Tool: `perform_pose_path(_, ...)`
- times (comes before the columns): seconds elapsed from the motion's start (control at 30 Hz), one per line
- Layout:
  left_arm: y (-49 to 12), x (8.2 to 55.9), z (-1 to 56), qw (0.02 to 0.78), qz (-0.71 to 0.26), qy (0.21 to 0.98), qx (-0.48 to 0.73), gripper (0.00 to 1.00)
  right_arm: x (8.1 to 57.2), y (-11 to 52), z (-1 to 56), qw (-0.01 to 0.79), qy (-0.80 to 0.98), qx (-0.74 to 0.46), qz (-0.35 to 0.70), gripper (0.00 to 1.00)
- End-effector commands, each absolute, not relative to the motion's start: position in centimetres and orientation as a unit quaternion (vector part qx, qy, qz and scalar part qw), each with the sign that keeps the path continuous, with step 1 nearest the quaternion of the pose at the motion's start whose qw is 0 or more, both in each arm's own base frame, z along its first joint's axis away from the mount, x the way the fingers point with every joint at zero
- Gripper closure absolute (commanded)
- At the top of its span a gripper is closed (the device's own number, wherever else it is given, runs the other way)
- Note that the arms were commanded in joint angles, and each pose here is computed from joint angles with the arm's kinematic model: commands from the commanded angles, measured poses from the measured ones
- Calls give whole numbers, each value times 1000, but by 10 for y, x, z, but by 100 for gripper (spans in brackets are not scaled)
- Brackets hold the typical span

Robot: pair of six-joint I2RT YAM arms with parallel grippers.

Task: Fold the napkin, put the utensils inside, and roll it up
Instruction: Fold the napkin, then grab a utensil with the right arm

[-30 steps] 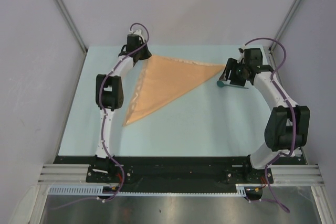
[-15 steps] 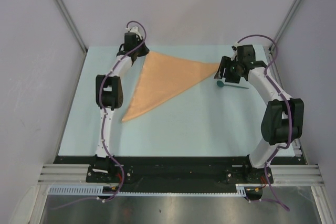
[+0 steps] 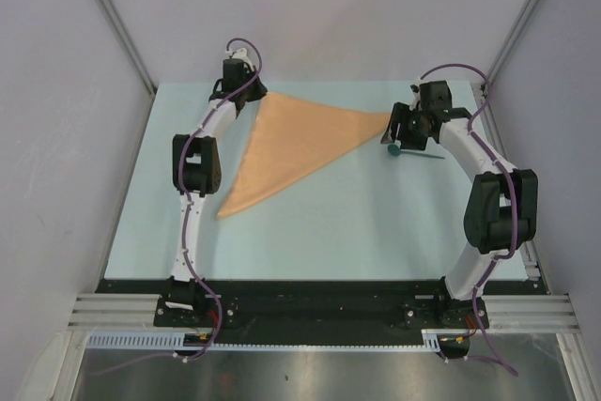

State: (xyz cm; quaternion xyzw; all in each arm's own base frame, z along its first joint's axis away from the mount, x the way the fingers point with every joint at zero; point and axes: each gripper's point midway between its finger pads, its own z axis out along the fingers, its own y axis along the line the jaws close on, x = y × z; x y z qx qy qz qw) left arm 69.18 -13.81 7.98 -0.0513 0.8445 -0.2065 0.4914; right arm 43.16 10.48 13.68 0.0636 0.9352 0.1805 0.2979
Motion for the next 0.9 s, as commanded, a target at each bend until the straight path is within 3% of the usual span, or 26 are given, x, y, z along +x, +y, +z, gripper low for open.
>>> perform_pose_path(0.0,-131,706,114,530,-216,818,-57,100,442,109,151,317,929,55,181,34)
perform_pose_path(0.13,-134,707,115,533,-219,816,-52,100,443,112,150,315,930,51,182,34)
perform_pose_path(0.23,-136,706,117,534,-224,814,-44,67,444,113,151,316,930,49,182,34)
perform_pose_path(0.27,-137,706,119,535,-227,813,-41,41,443,114,151,315,930,48,182,34)
perform_pose_path(0.37,-141,704,131,541,-237,807,-32,20,443,113,153,317,929,50,183,34)
perform_pose_path(0.5,-144,696,148,548,-244,800,-23,9,440,113,158,321,927,54,185,34)
perform_pose_path(0.73,-168,661,201,560,-248,790,13,7,441,87,152,317,923,128,174,36)
perform_pose_path(0.87,-186,630,241,570,-231,787,41,6,449,78,139,307,902,211,218,39)
